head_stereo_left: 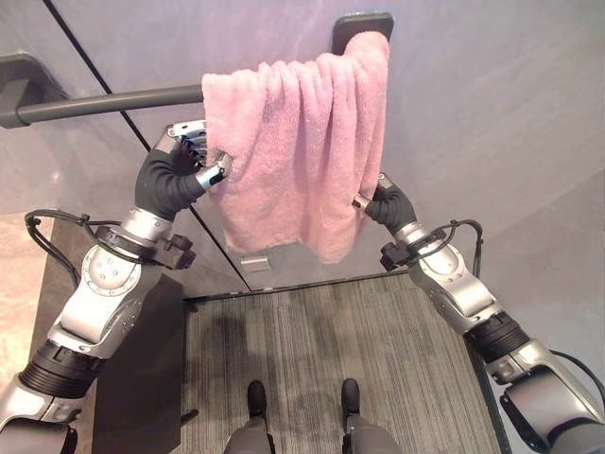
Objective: Put brush and paste in cup on sink, flatten towel.
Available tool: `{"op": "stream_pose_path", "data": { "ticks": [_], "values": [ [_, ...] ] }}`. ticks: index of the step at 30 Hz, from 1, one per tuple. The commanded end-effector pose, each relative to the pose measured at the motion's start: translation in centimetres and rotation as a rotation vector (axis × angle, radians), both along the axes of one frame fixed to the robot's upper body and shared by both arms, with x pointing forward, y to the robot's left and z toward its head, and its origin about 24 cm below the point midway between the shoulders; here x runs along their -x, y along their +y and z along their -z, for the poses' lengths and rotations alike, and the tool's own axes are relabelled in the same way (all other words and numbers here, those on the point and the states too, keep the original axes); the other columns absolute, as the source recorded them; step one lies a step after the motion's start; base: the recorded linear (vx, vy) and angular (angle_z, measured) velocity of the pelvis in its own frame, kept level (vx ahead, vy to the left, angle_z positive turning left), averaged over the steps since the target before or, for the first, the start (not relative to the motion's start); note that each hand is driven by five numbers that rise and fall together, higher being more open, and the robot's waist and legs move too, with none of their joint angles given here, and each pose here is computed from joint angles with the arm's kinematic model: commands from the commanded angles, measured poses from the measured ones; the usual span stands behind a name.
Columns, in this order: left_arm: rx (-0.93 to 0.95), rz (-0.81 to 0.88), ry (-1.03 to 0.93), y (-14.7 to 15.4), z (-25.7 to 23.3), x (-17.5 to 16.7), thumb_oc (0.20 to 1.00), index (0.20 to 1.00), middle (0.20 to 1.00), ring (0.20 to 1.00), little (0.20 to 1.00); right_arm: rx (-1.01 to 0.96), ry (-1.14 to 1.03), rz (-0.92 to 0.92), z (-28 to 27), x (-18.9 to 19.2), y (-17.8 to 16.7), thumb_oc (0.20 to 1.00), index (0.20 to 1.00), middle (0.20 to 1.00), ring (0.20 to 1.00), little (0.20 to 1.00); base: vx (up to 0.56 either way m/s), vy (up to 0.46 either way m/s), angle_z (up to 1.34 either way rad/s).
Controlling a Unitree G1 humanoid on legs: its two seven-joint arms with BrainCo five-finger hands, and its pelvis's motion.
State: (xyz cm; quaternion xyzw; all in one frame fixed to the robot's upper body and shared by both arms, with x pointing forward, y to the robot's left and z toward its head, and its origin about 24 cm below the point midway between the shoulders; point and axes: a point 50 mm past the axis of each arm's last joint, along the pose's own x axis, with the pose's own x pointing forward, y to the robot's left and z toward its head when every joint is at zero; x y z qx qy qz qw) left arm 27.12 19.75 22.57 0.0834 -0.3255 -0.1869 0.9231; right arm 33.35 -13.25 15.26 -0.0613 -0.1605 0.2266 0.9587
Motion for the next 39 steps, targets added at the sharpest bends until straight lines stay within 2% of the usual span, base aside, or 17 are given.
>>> {"op": "stream_pose_path", "data": {
  "ticks": [1, 3, 5, 8, 11, 14, 19, 26, 32, 39],
  "values": [
    [0.041, -0.054, -0.096, 1.3, -1.2, 1.0, 0.2, 0.2, 0.2, 0.2, 0.2, -0.021, -0.036, 0.01, -0.1, 0.3, -0.2, 0.206, 0.206, 0.206, 0.206, 0.206, 0.0, 0.0, 0.0],
    [0.056, -0.1, -0.145, 1.7, -1.8, 1.2, 0.2, 0.2, 0.2, 0.2, 0.2, -0.026, -0.039, 0.005, -0.2, 0.3, -0.1, 0.203, 0.203, 0.203, 0.203, 0.203, 0.0, 0.0, 0.0],
    [0.161, -0.184, -0.269, 2.5, -2.9, 2.1, 0.2, 0.2, 0.2, 0.2, 0.2, -0.051, -0.058, -0.003, -0.5, 0.5, 0.3, 0.2, 0.2, 0.2, 0.2, 0.2, 0.01, -0.014, 0.02],
    [0.272, -0.156, -0.252, 2.0, -1.8, 2.3, 0.2, 0.2, 0.2, 0.2, 0.2, -0.074, -0.059, -0.022, -0.5, 0.7, 0.8, 0.2, 0.2, 0.2, 0.2, 0.2, 0.0, -0.013, 0.09],
    [0.22, -0.202, -0.206, 2.3, -0.4, 2.3, 0.2, 0.2, 0.2, 0.2, 0.2, -0.076, -0.054, -0.025, -0.3, 0.8, 0.9, 0.2, 0.2, 0.2, 0.2, 0.2, 0.0, 0.002, 0.13],
    [0.145, -0.333, -0.056, 4.2, 3.1, 2.0, 0.2, 0.2, 0.2, 0.2, 0.2, -0.07, -0.028, -0.007, 0.5, 0.8, 0.6, 0.2, 0.2, 0.2, 0.2, 0.2, 0.0, 0.0, 0.0],
    [0.039, -0.413, 0.043, 5.6, 5.0, 1.8, 0.2, 0.2, 0.2, 0.2, 0.2, -0.055, -0.014, 0.011, 0.7, 0.7, 0.4, 0.2, 0.2, 0.2, 0.2, 0.2, 0.0, 0.0, 0.0],
    [0.088, -0.431, -0.045, 5.9, 2.9, 1.6, 0.2, 0.2, 0.2, 0.2, 0.2, -0.082, -0.069, -0.023, -0.9, 0.6, 1.4, 0.2, 0.2, 0.2, 0.2, 0.2, -0.01, -0.003, 0.06],
    [0.172, -0.454, -0.194, 6.3, -0.1, 2.3, 0.2, 0.2, 0.2, 0.2, 0.2, -0.089, -0.215, -0.072, -4.0, 1.7, 2.2, 0.2, 0.2, 0.2, 0.2, 0.2, 0.0, 0.001, 0.05],
    [0.177, -0.512, -0.271, 7.1, -1.2, 3.3, 0.2, 0.2, 0.2, 0.2, 0.2, -0.105, -0.242, -0.127, -4.5, 2.6, 3.0, 0.2, 0.2, 0.2, 0.2, 0.2, 0.0, 0.0, 0.0]
  ]
}}
